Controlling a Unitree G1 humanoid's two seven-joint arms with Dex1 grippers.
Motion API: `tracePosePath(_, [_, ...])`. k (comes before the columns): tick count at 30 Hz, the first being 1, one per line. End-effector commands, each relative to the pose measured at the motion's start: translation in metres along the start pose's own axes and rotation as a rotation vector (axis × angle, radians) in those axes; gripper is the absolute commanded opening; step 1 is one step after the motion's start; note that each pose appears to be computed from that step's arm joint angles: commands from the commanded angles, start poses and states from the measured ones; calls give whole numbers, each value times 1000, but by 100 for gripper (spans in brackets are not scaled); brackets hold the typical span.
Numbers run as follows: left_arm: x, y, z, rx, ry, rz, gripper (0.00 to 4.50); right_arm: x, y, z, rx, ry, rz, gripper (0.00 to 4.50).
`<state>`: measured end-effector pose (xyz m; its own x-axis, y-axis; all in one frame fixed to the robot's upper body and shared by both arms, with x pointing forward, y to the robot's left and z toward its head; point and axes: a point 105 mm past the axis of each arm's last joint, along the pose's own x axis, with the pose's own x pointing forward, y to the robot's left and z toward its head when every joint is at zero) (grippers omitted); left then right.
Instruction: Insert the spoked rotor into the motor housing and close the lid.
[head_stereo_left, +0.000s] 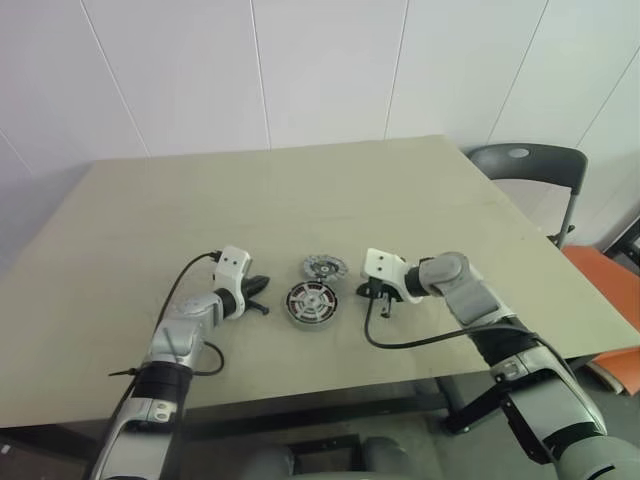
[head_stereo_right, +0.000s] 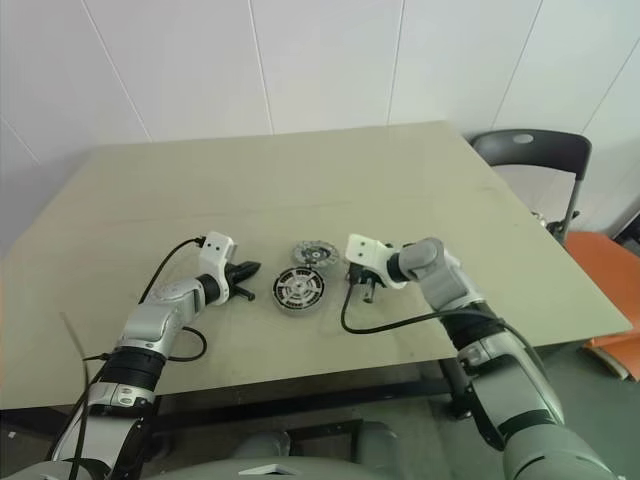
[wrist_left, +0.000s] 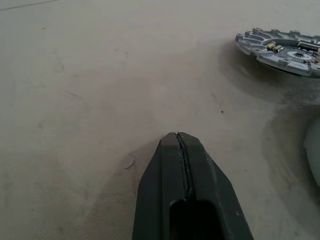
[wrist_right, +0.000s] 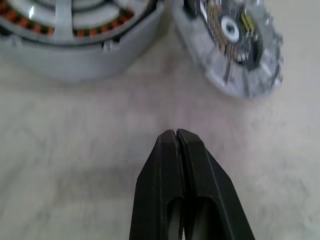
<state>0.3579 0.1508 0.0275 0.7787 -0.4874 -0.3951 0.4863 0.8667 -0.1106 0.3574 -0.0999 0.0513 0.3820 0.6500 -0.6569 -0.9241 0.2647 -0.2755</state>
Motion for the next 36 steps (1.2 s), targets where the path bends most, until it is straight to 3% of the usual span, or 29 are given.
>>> tracePosePath(1, [6,-12,17,35,-45,-48,0,2,-10,20,-33,-54,-60,5])
tracePosePath(6, [22,-26,6,26,-2,-100,0,12,-11,35,-29,-102,-91,5])
tracePosePath(13, [39,-43,22,53,-42,-156,0,18,-7,47,-35,-142,-93,5])
tracePosePath(32, [41,-45,26,42,-71,-169,0,20,-6,46,-47,-156,-110,5])
tracePosePath(36, [41,-45,29,44,-97,-167,0,19,-13,63,0,-251,-159,5])
